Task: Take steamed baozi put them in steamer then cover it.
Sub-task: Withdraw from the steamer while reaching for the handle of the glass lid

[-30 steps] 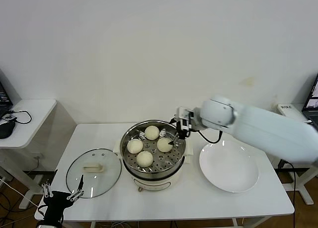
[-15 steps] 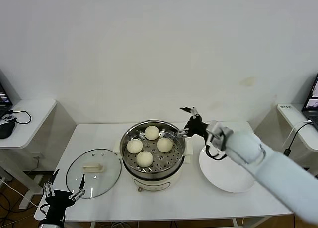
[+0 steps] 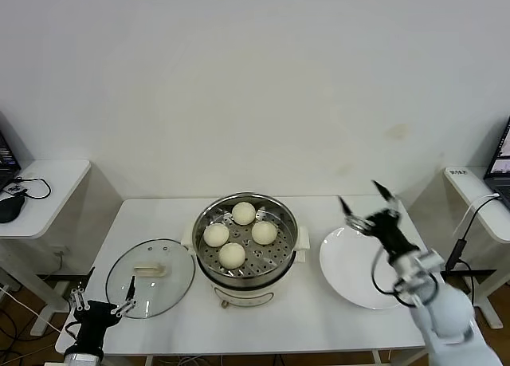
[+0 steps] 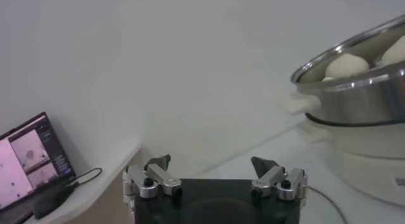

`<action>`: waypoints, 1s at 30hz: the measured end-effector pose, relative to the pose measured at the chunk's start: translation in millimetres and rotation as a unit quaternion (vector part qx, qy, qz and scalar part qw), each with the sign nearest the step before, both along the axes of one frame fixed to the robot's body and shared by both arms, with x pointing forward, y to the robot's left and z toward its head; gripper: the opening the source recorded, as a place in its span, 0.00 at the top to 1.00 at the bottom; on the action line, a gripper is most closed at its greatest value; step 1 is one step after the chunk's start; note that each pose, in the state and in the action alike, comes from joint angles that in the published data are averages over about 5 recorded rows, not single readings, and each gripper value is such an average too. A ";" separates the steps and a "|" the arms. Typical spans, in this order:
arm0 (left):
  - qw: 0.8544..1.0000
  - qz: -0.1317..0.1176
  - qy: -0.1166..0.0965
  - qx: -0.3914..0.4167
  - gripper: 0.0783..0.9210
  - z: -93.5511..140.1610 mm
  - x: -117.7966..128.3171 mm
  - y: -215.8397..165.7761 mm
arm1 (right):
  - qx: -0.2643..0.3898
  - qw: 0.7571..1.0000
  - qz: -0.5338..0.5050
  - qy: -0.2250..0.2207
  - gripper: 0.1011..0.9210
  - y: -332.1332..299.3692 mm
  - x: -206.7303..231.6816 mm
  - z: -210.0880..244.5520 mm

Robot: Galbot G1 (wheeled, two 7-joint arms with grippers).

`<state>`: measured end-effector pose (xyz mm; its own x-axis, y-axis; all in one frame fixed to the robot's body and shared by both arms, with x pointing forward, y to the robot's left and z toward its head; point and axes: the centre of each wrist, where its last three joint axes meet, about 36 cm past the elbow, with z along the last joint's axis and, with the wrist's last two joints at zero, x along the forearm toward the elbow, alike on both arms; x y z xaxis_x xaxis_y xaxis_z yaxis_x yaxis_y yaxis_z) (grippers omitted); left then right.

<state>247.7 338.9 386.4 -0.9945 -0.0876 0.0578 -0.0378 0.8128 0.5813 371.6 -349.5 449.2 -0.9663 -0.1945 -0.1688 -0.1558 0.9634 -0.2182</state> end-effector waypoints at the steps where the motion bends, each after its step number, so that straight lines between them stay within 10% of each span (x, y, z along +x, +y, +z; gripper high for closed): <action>1: 1.000 -0.001 -0.002 0.015 0.12 -0.7 1.4 2.3 | 0.003 1.000 -0.015 0.001 0.12 -5.5 -8.3 -3.3; 9: 0.981 -0.029 -0.009 0.192 0.12 -9.9 14.5 27.6 | 0.017 0.994 -0.106 0.019 0.12 -33.3 -59.2 -22.0; 22: 0.892 -0.113 0.036 0.436 0.12 -39.1 40.8 43.5 | 0.027 0.984 -0.171 0.042 0.12 -41.4 -105.8 -37.1; 30: 0.862 -0.136 0.062 0.484 0.12 -59.8 65.5 43.8 | 0.028 0.980 -0.190 0.050 0.12 -42.6 -119.2 -41.0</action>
